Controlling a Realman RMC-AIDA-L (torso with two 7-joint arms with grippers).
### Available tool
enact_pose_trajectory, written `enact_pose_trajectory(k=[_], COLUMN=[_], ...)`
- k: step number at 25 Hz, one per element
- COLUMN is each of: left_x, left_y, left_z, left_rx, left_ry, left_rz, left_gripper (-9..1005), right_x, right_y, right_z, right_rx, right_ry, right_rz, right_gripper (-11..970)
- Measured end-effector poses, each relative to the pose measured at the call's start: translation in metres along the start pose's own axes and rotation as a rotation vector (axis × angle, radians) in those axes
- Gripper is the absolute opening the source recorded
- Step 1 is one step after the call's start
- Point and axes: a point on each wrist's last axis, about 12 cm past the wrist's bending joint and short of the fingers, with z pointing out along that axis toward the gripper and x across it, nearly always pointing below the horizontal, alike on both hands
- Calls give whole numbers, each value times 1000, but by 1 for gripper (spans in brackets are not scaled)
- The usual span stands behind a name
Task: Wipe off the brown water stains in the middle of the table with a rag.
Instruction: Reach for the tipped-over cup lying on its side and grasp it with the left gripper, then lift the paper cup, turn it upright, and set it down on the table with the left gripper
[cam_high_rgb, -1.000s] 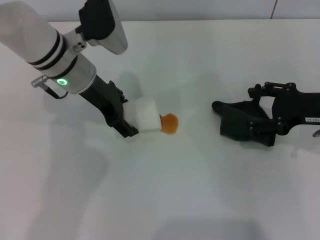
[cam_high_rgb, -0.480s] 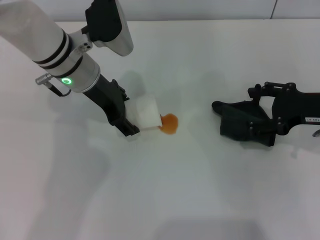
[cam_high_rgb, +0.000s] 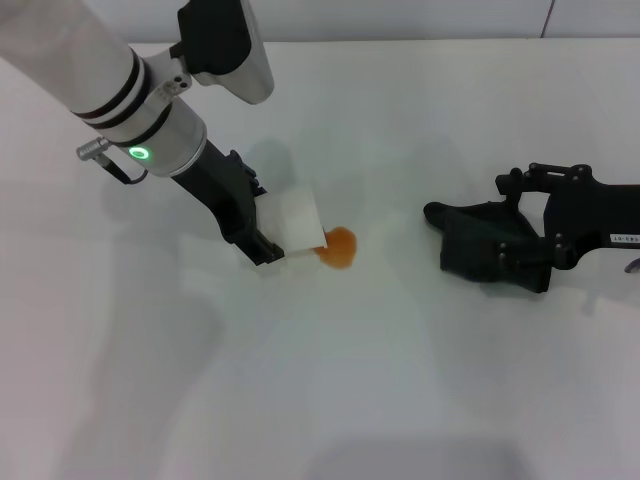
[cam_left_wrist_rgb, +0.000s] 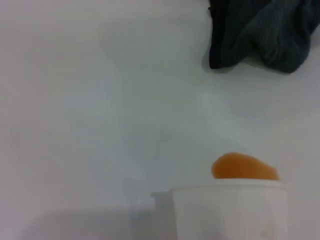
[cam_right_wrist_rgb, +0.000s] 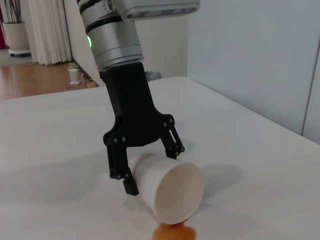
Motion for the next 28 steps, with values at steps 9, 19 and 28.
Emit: enact_pose_trajectory(k=[9,19,28], left_x=[-1,-7,12], left_y=[0,11,15], left_z=[0,-15,-42], left_rx=[1,-48,-79], left_ry=[-3,-42,-407], left_rz=[-13,-66,-280], left_gripper=[827,703,664], right_x=[0,1,-1], right_y=[0,0,0], right_z=[0,-2,-4], right_rx=[0,6,14], right_ry=[0,-2,-30], right_rz=[0,2,11], right_gripper=[870,870,870])
